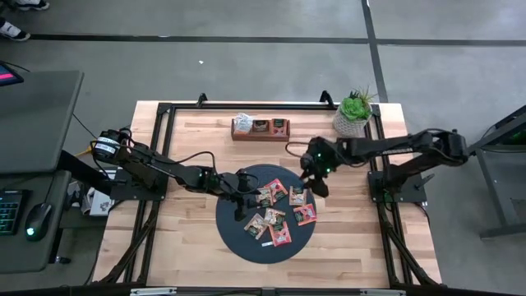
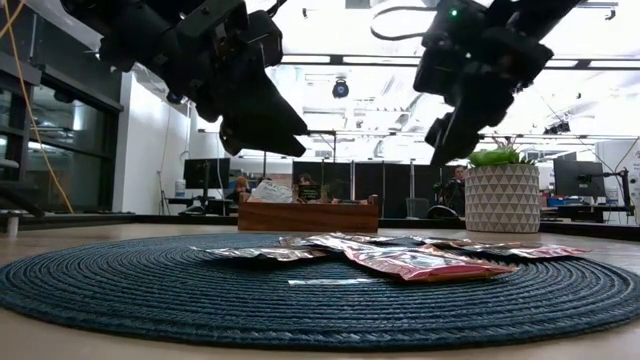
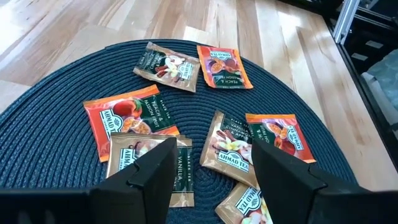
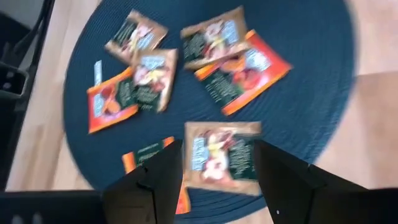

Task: Pick & Place Tea
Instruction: Put the orange tea bag into the right section of the wooden organizer

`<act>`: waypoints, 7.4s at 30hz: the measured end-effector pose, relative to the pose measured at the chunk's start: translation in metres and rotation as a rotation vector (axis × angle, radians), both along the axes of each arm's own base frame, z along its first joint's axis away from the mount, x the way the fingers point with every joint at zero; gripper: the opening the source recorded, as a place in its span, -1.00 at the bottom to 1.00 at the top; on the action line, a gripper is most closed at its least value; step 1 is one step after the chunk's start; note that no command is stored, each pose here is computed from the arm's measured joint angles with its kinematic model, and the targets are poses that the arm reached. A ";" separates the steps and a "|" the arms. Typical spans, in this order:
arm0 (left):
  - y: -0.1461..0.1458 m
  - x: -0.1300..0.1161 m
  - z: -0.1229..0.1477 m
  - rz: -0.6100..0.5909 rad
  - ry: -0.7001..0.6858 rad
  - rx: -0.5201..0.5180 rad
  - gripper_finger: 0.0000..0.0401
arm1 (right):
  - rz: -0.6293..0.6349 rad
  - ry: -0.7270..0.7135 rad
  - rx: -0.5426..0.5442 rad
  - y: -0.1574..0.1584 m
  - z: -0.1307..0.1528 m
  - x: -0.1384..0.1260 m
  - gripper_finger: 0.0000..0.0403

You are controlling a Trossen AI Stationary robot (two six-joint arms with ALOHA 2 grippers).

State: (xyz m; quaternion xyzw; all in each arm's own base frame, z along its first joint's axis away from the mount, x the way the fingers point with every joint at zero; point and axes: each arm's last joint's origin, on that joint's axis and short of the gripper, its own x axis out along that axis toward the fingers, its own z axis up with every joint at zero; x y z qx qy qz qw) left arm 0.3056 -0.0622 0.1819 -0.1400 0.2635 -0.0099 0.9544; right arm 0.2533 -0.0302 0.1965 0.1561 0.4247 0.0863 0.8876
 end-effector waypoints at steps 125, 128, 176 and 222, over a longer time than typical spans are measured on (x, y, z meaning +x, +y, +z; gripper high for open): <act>0.000 -0.003 -0.004 -0.043 0.049 0.045 0.03 | -0.790 -0.700 -0.230 -0.110 -0.008 0.006 -1.00; 0.000 -0.003 -0.004 -0.041 0.049 0.043 0.03 | -0.812 -0.678 -0.208 -0.117 -0.020 0.007 -1.00; 0.000 -0.003 -0.004 -0.013 0.049 0.033 0.03 | -0.943 0.115 -0.093 -0.178 -0.035 0.000 -1.00; -0.001 0.001 0.001 -0.065 -0.021 0.057 0.03 | -0.395 0.699 -0.187 -0.052 -0.069 0.016 -1.00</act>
